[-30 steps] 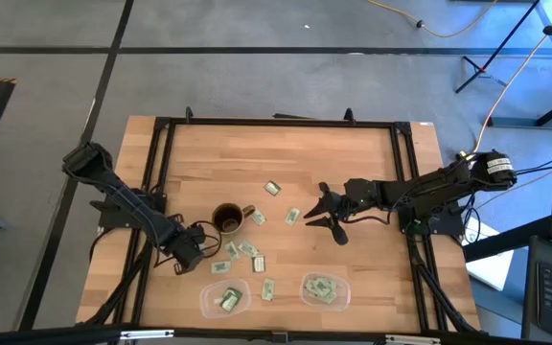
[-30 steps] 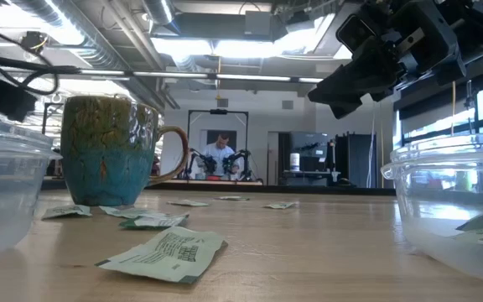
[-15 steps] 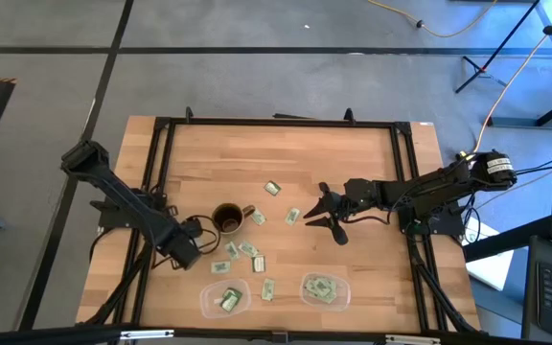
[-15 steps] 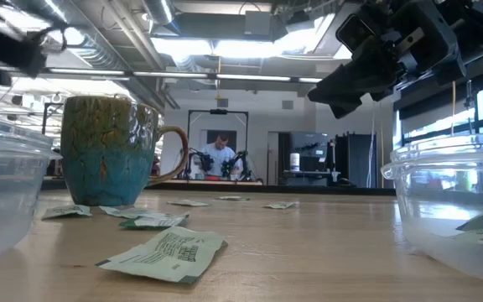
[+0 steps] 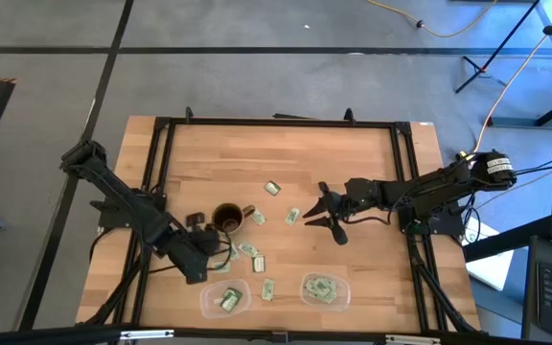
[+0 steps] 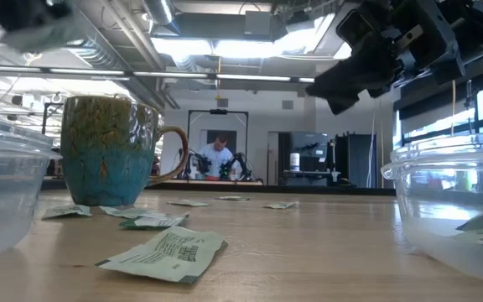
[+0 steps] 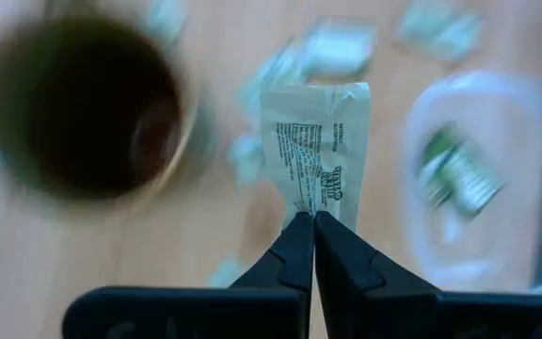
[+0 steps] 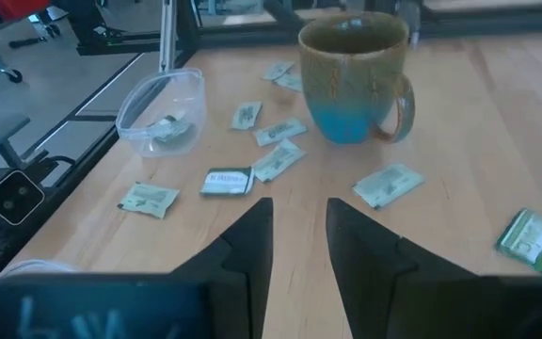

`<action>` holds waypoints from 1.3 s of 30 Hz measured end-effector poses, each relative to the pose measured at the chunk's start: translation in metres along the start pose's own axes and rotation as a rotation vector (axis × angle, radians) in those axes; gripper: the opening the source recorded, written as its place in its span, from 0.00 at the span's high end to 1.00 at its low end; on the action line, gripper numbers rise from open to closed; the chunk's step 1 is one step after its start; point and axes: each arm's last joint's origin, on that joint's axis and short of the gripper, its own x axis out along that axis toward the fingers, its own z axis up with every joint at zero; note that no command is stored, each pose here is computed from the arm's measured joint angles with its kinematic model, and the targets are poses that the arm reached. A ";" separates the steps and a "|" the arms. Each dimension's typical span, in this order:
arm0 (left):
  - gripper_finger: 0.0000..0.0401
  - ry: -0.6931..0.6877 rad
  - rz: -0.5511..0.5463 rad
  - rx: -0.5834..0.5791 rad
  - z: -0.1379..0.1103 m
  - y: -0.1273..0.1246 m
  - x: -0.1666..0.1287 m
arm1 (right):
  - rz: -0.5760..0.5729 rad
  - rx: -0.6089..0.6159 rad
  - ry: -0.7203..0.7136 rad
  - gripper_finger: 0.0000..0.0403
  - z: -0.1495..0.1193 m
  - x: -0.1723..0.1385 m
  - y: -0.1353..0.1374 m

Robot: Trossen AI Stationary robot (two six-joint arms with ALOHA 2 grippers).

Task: Pick and place items into bin
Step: Put the white stevia packet into the right transparent bin

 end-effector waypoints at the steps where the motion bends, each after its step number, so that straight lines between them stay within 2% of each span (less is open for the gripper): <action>1: 0.99 -0.040 -0.024 0.034 0.004 -0.002 0.000 | 0.003 -0.028 -0.014 0.74 0.001 0.000 0.001; 6: 0.99 -0.216 -0.132 0.146 0.028 -0.010 0.002 | 0.061 -0.222 -0.123 0.74 0.011 0.002 0.018; 12: 0.99 -0.253 -0.204 0.184 0.053 0.006 0.008 | 0.123 -0.353 -0.207 0.74 0.018 0.003 0.039; 15: 0.99 -0.273 -0.277 0.149 0.068 0.017 0.011 | 0.101 -0.382 -0.197 0.74 0.023 0.005 0.047; 19: 0.99 -0.295 -0.426 0.138 0.087 0.024 0.023 | 0.065 -0.428 -0.157 0.74 0.033 0.012 0.057; 24: 0.99 -0.245 -0.559 0.171 0.100 0.026 0.051 | 0.012 -0.537 -0.105 0.74 0.046 0.026 0.065; 26: 0.99 -0.235 -0.601 0.170 0.104 0.027 0.062 | 0.012 -0.545 -0.082 0.74 0.051 0.034 0.067; 32: 0.99 -0.236 -0.604 0.147 0.112 0.032 0.082 | 0.057 -0.579 0.004 0.74 0.056 0.055 0.080; 39: 0.99 -0.255 -0.629 0.137 0.117 0.039 0.081 | 0.097 -0.621 0.024 0.74 0.060 0.076 0.096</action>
